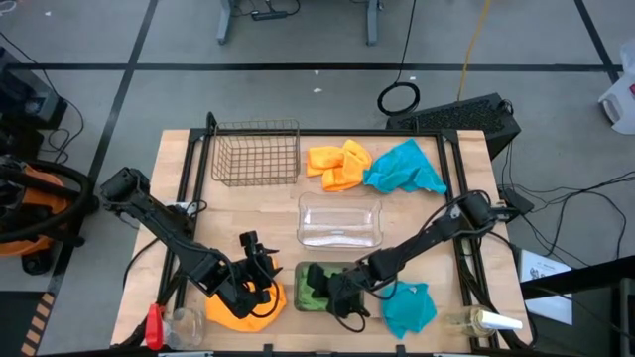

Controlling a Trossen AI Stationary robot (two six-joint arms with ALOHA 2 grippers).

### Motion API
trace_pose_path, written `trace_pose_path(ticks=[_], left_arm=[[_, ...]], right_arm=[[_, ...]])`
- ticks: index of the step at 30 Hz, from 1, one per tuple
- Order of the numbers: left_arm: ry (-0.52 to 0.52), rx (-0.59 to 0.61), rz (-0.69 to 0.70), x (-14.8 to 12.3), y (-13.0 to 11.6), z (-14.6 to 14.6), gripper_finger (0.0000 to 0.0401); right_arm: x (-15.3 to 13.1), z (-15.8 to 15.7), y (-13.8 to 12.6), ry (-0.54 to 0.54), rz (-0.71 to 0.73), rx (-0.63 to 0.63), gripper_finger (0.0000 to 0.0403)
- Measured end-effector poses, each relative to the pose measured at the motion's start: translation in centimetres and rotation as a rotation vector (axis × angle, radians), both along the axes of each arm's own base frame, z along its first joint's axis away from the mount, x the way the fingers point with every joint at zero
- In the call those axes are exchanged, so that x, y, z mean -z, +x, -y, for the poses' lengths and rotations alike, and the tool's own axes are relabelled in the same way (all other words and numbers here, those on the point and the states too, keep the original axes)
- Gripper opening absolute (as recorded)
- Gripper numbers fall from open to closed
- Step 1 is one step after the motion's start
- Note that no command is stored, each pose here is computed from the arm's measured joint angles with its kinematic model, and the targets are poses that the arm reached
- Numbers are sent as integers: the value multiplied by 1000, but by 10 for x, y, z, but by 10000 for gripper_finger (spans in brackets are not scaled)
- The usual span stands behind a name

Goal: Sort microfiber towel by color & place in baskets
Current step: Put the green towel into the black transparent bin, then put the bottom yellow towel into the black wire basket

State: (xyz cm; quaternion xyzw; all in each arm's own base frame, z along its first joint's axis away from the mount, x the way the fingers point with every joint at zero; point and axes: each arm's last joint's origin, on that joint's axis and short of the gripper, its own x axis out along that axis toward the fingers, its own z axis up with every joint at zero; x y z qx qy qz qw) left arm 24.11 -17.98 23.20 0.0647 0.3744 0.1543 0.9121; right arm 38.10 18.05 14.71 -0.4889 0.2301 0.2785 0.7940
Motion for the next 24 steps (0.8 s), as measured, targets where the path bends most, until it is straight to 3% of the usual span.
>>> trace_pose_path(ticks=[7, 13, 18, 24], left_arm=[[-23, 9, -2, 0, 1, 1, 221], [-28, 9, 4, 0, 1, 2, 221], [-36, 9, 13, -1, 2, 2, 221], [-50, 1, 15, -1, 2, 2, 221]], right_arm=[[23, 7, 8, 1, -45, 38, 0], [27, 8, 9, -2, -43, 46, 0], [9, 6, 6, -3, 10, 39, 0], [-33, 11, 1, -27, 126, 111, 0]])
